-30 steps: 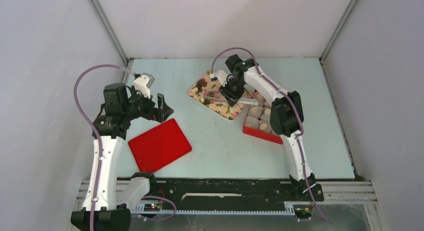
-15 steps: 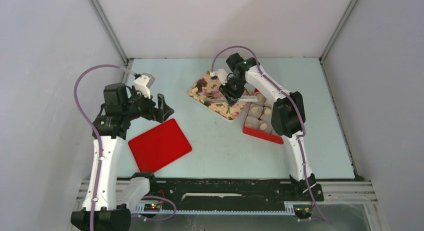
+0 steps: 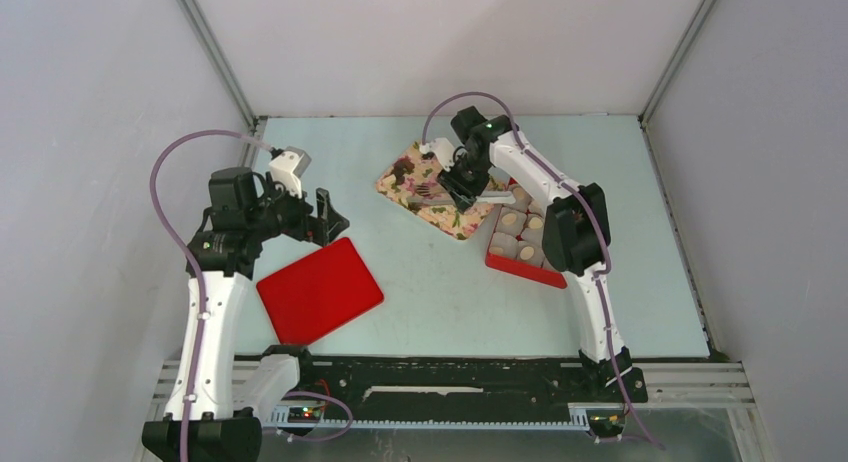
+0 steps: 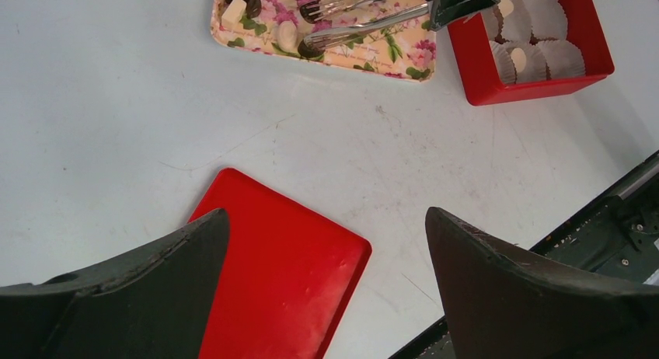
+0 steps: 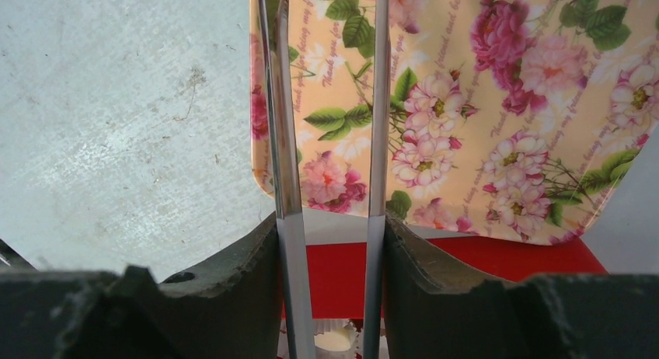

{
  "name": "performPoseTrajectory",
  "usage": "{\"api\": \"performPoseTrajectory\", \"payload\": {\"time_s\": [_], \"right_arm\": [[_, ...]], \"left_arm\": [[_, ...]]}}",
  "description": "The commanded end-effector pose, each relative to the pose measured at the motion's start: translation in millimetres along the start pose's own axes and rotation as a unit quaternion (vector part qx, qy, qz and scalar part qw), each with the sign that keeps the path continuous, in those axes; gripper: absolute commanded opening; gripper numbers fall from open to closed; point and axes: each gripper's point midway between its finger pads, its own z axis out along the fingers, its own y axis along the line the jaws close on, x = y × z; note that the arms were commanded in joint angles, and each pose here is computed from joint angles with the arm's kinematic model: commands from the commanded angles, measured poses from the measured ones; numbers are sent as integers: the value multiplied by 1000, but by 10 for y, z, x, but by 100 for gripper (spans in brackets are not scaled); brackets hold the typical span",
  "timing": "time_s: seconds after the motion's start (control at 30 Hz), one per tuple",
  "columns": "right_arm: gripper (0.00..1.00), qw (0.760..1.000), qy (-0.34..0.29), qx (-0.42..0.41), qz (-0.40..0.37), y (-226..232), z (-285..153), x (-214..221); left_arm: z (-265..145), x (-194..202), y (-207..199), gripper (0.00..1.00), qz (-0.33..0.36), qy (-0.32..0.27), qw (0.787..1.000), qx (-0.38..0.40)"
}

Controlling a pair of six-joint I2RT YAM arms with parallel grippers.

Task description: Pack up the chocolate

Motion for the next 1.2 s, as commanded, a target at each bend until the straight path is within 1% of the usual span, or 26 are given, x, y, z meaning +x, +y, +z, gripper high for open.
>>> {"api": "performPoseTrajectory", "payload": {"time_s": [0.0,0.27,0.4,0.57,0.83,0.97,1.03,1.17], "right_arm": [[46,1000,-12,13,0,-24,-69,-119],[46,999,-16,-44,-9,199,-85,-121],[46,998,-11,-56,-8,241,-76,-95],[45,999,0,-37,11,161,25,-72],[45,1000,4,11,24,2,8,-87],[40,1000,5,8,23,23,0,-85],[36,1000,5,8,23,33,-28,-81],[28,1000,-20,11,15,105,-290,-155]], "left_arm": [[42,32,-1,100,-2,-3,1000,7],[55,56,1,100,-1,-1,1000,8],[68,55,-7,100,-3,-1,1000,13],[71,65,-15,100,-4,0,1000,15],[71,90,-7,100,-5,1,1000,12],[75,95,-13,100,-4,1,1000,14],[83,97,-12,100,-4,1,1000,15],[103,92,-21,100,-5,2,1000,22]]}}
